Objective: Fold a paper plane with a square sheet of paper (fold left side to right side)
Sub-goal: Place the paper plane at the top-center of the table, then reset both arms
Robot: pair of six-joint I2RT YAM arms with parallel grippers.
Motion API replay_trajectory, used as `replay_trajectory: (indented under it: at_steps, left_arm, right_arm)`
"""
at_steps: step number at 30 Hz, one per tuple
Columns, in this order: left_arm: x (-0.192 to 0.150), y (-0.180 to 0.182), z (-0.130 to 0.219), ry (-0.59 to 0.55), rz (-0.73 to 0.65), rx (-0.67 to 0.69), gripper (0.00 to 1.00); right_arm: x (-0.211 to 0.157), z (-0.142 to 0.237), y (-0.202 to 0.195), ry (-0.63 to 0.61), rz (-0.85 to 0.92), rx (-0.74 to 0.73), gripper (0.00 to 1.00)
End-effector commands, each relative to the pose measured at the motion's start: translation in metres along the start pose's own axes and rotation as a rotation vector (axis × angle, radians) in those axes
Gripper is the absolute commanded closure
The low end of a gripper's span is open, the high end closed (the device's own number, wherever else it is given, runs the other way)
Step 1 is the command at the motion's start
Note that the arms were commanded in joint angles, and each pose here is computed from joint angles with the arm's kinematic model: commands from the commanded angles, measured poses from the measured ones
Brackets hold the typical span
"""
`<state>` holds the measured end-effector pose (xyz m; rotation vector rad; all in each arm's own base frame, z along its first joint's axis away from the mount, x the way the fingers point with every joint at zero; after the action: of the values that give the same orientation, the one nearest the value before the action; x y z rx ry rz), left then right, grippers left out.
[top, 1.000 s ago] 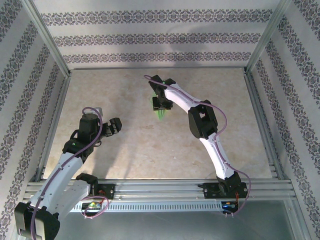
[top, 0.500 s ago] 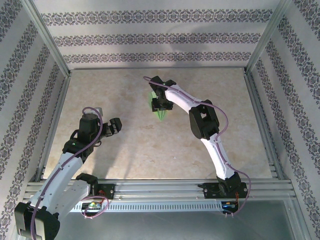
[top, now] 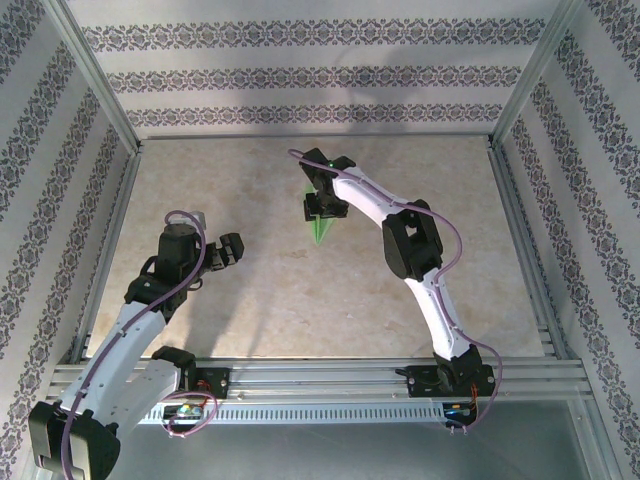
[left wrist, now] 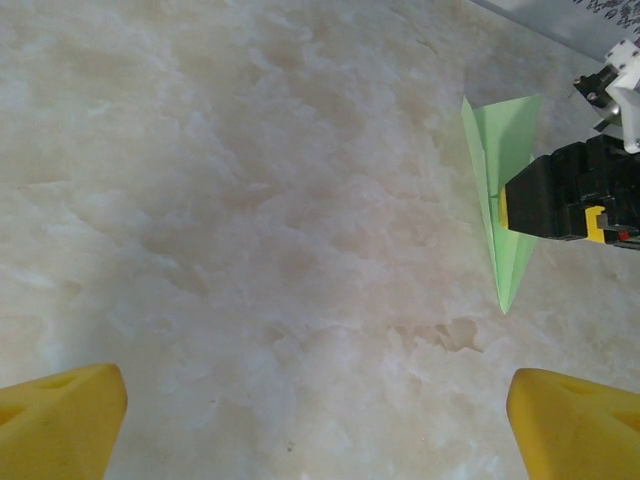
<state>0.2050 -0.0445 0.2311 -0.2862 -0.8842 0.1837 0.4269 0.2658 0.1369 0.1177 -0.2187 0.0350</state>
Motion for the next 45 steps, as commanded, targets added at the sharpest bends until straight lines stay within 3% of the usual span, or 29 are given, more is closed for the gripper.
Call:
replay_trajectory:
  at_steps: [1,7,14,21,27,31,38,45]
  left_arm:
    - [0.008,0.001,0.006,-0.009,-0.012,0.026,0.02]
    - [0.011,0.000,0.008,-0.011,-0.005,0.020,0.02]
    - [0.019,-0.001,0.011,-0.054,0.007,0.012,0.00]
    - [0.029,0.007,0.014,-0.138,-0.026,0.106,0.00]
    - [0.035,0.016,0.019,-0.229,-0.075,0.192,0.00]
    - [0.036,0.018,0.027,-0.286,-0.111,0.213,0.00]
    - [0.025,0.032,0.016,-0.340,-0.150,0.329,0.00]
    - [0.016,0.047,-0.009,-0.365,-0.224,0.456,0.00]
  right_arm:
    - [-0.003,0.027,0.000,-0.029,-0.028,-0.005,0.39]
    - [-0.012,0.052,0.005,-0.062,-0.015,0.011,0.39]
    - [-0.037,0.114,-0.007,-0.183,0.048,0.000,0.37]
    - [-0.081,0.179,-0.055,-0.378,0.057,-0.021,0.30]
    - [-0.115,0.204,-0.111,-0.498,-0.019,-0.012,0.24]
    - [-0.138,0.209,-0.149,-0.602,-0.088,-0.012,0.17]
    - [-0.165,0.183,-0.219,-0.747,-0.269,-0.037,0.02]
    - [-0.167,0.138,-0.252,-0.845,-0.239,-0.144,0.02]
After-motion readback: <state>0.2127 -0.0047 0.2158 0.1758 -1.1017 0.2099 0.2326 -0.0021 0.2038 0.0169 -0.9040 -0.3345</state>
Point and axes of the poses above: each hand's point on the last joint's axis, 136 mm out from that joint toward the fingers, its own z axis back along the fingers, its own y axis along the line the jaws close on, x = y × z, the point moved 10 cm from there along z, back along the fingers, and after that the axes turned 4 degrees about -z, right-handed, at the moved point
